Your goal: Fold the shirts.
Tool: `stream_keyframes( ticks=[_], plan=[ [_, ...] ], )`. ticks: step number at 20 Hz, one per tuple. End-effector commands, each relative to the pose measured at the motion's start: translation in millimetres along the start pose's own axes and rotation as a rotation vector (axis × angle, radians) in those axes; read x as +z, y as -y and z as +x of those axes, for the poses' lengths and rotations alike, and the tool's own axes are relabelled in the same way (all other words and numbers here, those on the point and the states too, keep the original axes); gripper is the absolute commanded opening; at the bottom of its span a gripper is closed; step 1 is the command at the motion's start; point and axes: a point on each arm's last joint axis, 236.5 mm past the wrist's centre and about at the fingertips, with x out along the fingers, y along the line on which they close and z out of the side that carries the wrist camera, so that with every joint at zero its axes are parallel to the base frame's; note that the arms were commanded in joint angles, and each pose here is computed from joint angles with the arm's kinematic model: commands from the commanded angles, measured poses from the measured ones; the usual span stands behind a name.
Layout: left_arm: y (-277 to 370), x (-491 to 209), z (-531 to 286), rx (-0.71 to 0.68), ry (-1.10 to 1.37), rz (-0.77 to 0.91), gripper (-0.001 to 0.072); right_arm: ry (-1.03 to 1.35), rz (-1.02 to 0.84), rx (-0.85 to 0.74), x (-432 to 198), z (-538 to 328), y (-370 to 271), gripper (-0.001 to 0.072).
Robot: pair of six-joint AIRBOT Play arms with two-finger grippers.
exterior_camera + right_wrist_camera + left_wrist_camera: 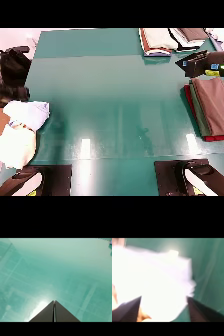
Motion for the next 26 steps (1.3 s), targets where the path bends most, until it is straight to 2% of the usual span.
stream_keyframes(
  ticks=[1, 4, 5, 6, 7, 10, 12, 15, 18, 20, 22, 24, 26],
  plan=[
    [-23, -62, 60, 0.052, -0.125, -0.032, 0.0664, 0.003, -0.001, -0.001, 1, 0, 0, 0.0022],
    [-11, -90, 84, 0.019, -0.181, -0.033, 0.0662, 0.024, 0.000, -0.004, 6, 0, 1, 0.0022],
    [-9, -88, 83, 0.010, -0.178, -0.047, 0.0604, 0.029, -0.001, -0.006, 7, 0, 1, 0.0022],
    [-10, -82, 78, 0.011, -0.163, -0.058, 0.0339, 0.032, -0.001, -0.006, 8, 0, 1, 0.0021],
    [-12, -70, 69, 0.011, -0.132, -0.071, 0.0042, 0.038, -0.001, -0.007, 9, 0, 2, 0.0022],
    [-16, -2, 7, -0.018, 0.059, -0.097, 0.0030, 0.079, -0.006, -0.012, 21, -5, 1, 0.0022],
    [-9, 58, -79, -0.071, 0.302, -0.086, 0.0029, 0.129, -0.026, -0.012, 44, -17, -3, 0.0021],
    [31, 113, -234, -0.230, 0.657, -0.002, 0.0028, 0.227, -0.062, -0.013, 88, -40, -11, 0.0022],
    [78, 117, -341, -0.430, 0.857, 0.104, 0.0028, 0.338, -0.104, -0.016, 133, -70, -21, 0.0022],
    [114, 106, -368, -0.550, 0.898, 0.182, 0.0028, 0.395, -0.130, -0.024, 156, -86, -25, 0.0022],
    [157, 93, -361, -0.624, 0.839, 0.273, 0.0028, 0.426, -0.140, -0.037, 171, -97, -23, 0.0022],
    [223, 69, -340, -0.706, 0.720, 0.407, 0.0028, 0.424, -0.123, -0.052, 177, -103, -17, 0.0021],
    [314, 24, -324, -0.853, 0.598, 0.598, 0.0029, 0.418, -0.103, -0.082, 180, -110, -5, 0.0022]
  ],
)
